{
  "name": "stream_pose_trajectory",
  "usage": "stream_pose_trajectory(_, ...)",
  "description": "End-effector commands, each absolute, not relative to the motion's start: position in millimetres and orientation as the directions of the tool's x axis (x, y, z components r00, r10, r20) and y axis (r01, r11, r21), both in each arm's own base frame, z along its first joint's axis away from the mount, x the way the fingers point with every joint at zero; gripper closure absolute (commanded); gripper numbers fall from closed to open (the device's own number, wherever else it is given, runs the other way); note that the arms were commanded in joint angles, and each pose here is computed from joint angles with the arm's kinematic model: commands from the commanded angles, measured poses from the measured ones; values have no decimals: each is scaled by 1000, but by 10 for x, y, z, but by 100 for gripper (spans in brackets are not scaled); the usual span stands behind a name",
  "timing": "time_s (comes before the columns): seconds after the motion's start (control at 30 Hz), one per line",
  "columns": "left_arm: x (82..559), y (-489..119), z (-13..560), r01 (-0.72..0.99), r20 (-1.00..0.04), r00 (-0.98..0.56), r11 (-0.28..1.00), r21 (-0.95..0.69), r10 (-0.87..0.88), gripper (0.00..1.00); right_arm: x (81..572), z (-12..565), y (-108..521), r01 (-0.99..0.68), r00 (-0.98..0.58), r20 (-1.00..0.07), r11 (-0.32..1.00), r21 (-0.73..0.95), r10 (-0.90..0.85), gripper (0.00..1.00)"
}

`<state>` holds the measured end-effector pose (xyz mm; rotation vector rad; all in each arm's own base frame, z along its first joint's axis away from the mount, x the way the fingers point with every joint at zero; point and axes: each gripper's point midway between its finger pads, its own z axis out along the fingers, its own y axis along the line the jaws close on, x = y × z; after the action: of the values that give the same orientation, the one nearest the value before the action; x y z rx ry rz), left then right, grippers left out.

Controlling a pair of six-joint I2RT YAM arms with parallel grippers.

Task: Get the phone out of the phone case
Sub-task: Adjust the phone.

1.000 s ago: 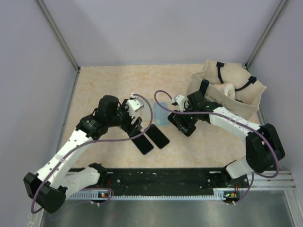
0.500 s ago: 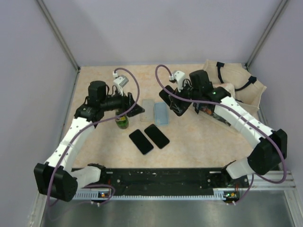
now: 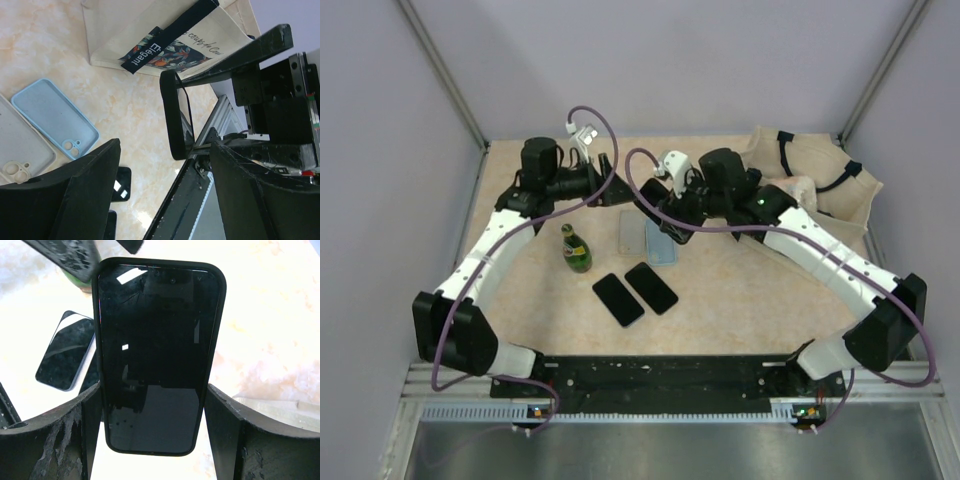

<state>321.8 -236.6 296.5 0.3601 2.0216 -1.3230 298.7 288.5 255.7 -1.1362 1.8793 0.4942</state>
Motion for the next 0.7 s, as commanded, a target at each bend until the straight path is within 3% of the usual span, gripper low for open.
stream_pose_trajectory(0.0,3250,-2517,3194,598,-685,-715,386,-703,-140,23,3029,2956,3023,-849,-102,-875,500,-171,-474,100)
stream_pose_trajectory(0.23,3242,-2703,3049,590,-663,-743,381,-712,-91,26,2992,2983,3059,-840,-63,-863,494,-226,-502,100)
stream_pose_trajectory(0.4,3245,-2789,2930,583,-648,-759,381,-718,-60,40,2969,2983,3077,-839,-52,-859,489,-239,-510,100)
stream_pose_trajectory(0.57,3205,-2869,2841,586,-637,-771,362,-725,-27,68,2946,2991,3088,-839,-44,-858,485,-246,-512,100)
stream_pose_trajectory(0.67,3172,-2899,2819,591,-632,-775,343,-731,-10,100,2955,2991,3076,-835,-43,-859,490,-249,-510,100)
